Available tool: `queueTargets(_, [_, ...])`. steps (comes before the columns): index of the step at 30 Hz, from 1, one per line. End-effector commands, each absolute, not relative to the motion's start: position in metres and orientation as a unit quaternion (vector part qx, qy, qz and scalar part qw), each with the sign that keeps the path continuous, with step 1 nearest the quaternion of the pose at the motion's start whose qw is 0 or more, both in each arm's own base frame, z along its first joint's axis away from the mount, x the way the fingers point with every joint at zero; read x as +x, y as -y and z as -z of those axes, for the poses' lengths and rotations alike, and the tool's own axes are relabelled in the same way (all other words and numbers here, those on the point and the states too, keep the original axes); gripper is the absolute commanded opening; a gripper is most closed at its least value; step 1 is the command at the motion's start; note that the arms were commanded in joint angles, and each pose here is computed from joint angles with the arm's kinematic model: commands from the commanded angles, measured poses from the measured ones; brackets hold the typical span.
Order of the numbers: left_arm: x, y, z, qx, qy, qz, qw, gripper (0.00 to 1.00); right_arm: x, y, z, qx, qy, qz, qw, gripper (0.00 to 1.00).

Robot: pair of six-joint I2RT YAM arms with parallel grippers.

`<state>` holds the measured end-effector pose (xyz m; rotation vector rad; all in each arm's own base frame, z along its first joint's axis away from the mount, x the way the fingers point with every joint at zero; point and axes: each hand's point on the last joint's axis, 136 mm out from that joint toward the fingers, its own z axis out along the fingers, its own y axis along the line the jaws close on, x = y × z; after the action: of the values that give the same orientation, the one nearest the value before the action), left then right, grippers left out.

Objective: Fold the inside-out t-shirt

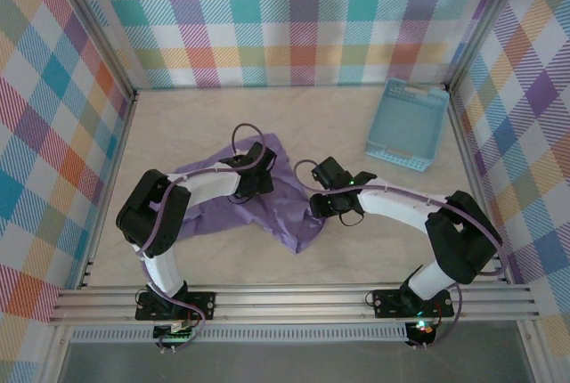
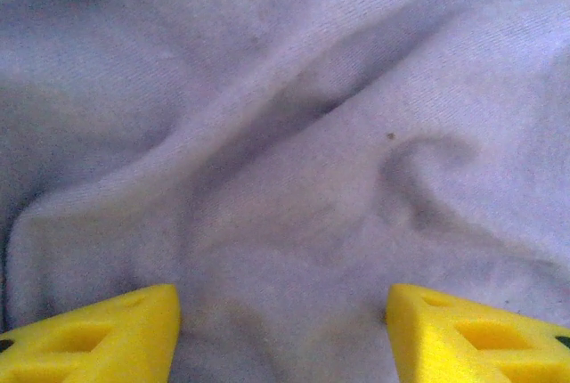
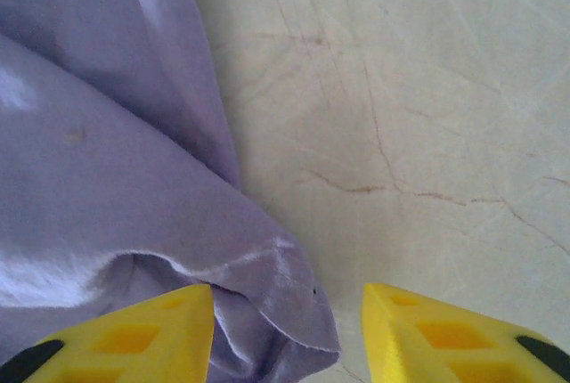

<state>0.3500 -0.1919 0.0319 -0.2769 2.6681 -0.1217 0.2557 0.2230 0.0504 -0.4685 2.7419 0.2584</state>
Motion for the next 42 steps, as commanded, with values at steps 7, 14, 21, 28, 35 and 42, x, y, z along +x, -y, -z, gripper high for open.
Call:
queueTargets(7, [0.337, 0.186, -0.039, -0.088, -0.97, 0.026, 0.224, 0.63, 0.245, -0.211, -0.027, -0.165, -0.975, -0.062, 0.132, 0.35])
queueTargets(14, [0.334, 0.18, -0.031, -0.095, -0.971, 0.012, 0.218, 0.63, 0.243, -0.202, -0.026, -0.161, -0.977, -0.041, 0.131, 0.16])
queueTargets(21, [0.338, 0.17, -0.021, -0.107, -0.973, -0.015, 0.204, 0.63, 0.236, -0.189, -0.042, -0.144, -0.977, -0.039, 0.152, 0.07])
queueTargets(28, [0.349, 0.171, -0.02, -0.104, -0.973, -0.017, 0.206, 0.63, 0.214, -0.171, -0.047, -0.098, -0.98, -0.061, 0.164, 0.05])
queueTargets(35, [0.352, 0.196, -0.034, -0.059, -0.974, 0.014, 0.218, 0.63, 0.196, -0.179, -0.049, -0.069, -0.977, -0.128, 0.154, 0.04])
queueTargets(42, [0.313, 0.218, -0.101, 0.029, -0.95, -0.007, 0.311, 0.67, 0.213, -0.185, -0.065, -0.054, -0.973, -0.129, 0.185, 0.01])
